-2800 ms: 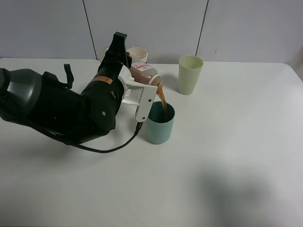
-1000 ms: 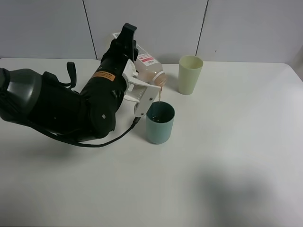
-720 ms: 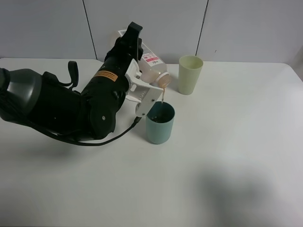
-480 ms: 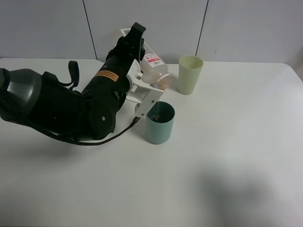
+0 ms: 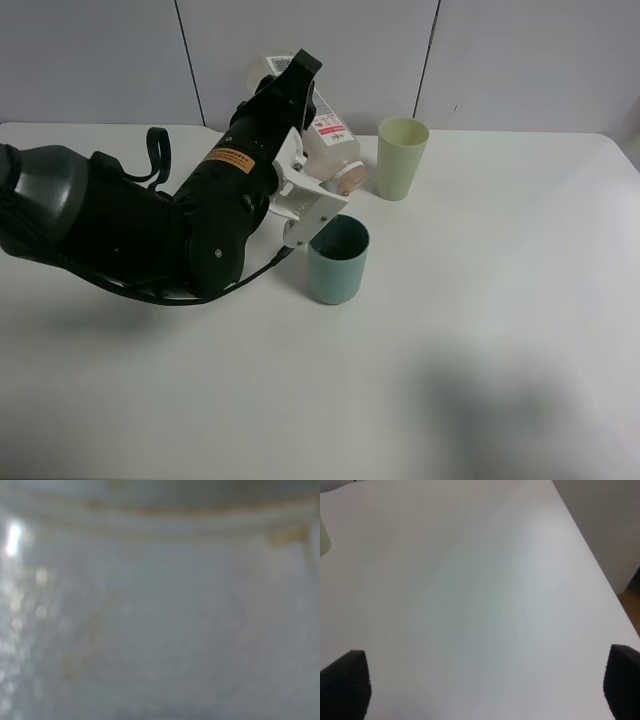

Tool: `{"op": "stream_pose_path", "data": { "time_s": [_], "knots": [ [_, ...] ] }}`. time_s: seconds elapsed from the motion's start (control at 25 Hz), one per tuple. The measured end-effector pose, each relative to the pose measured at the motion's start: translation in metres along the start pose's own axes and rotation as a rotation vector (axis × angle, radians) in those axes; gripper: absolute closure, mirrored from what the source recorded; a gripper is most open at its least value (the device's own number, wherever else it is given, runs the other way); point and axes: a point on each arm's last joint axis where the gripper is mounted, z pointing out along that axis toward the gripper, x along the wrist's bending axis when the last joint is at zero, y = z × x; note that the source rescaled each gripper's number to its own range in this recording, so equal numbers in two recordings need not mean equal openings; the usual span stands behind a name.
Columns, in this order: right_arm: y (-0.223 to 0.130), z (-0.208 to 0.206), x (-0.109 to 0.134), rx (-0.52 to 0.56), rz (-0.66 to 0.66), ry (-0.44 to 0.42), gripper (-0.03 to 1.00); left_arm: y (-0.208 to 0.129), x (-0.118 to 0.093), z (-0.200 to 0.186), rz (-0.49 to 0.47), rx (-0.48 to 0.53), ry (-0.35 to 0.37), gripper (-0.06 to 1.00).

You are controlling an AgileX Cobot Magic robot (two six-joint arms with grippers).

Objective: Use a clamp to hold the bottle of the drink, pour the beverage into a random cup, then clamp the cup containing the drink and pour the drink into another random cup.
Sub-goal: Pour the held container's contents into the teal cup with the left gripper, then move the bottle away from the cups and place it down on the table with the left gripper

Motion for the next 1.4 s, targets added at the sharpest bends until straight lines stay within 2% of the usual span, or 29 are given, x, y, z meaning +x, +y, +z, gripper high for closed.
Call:
{"op": "stream_pose_path", "data": {
  "time_s": [0.12, 0.24, 0.4, 0.6, 0.8, 0.92, 1.16, 1.4],
  "knots": [
    [0.000, 0.000, 0.000, 0.000, 0.000, 0.000, 0.21, -0.001, -0.001, 0.000, -0.035, 0.007, -0.008, 0.92],
    [0.000, 0.000, 0.000, 0.000, 0.000, 0.000, 0.21, -0.003, -0.004, 0.000, -0.158, 0.034, -0.046, 0.92],
    [0.000, 0.000, 0.000, 0.000, 0.000, 0.000, 0.21, 0.000, -0.011, -0.001, -0.325, 0.019, -0.119, 0.92],
    [0.000, 0.000, 0.000, 0.000, 0.000, 0.000, 0.21, -0.006, -0.013, 0.002, -0.613, 0.005, -0.201, 0.92],
    [0.000, 0.000, 0.000, 0.000, 0.000, 0.000, 0.21, -0.024, -0.006, 0.006, -0.925, -0.002, -0.265, 0.92],
    [0.000, 0.000, 0.000, 0.000, 0.000, 0.000, 0.21, -0.035, -0.001, 0.008, -1.097, -0.043, -0.335, 0.92],
    [0.000, 0.000, 0.000, 0.000, 0.000, 0.000, 0.21, -0.059, 0.005, 0.012, -1.339, -0.136, -0.432, 0.92],
    [0.000, 0.000, 0.000, 0.000, 0.000, 0.000, 0.21, -0.093, -0.003, 0.019, -1.574, -0.141, -0.509, 0.92]
  ]
}}
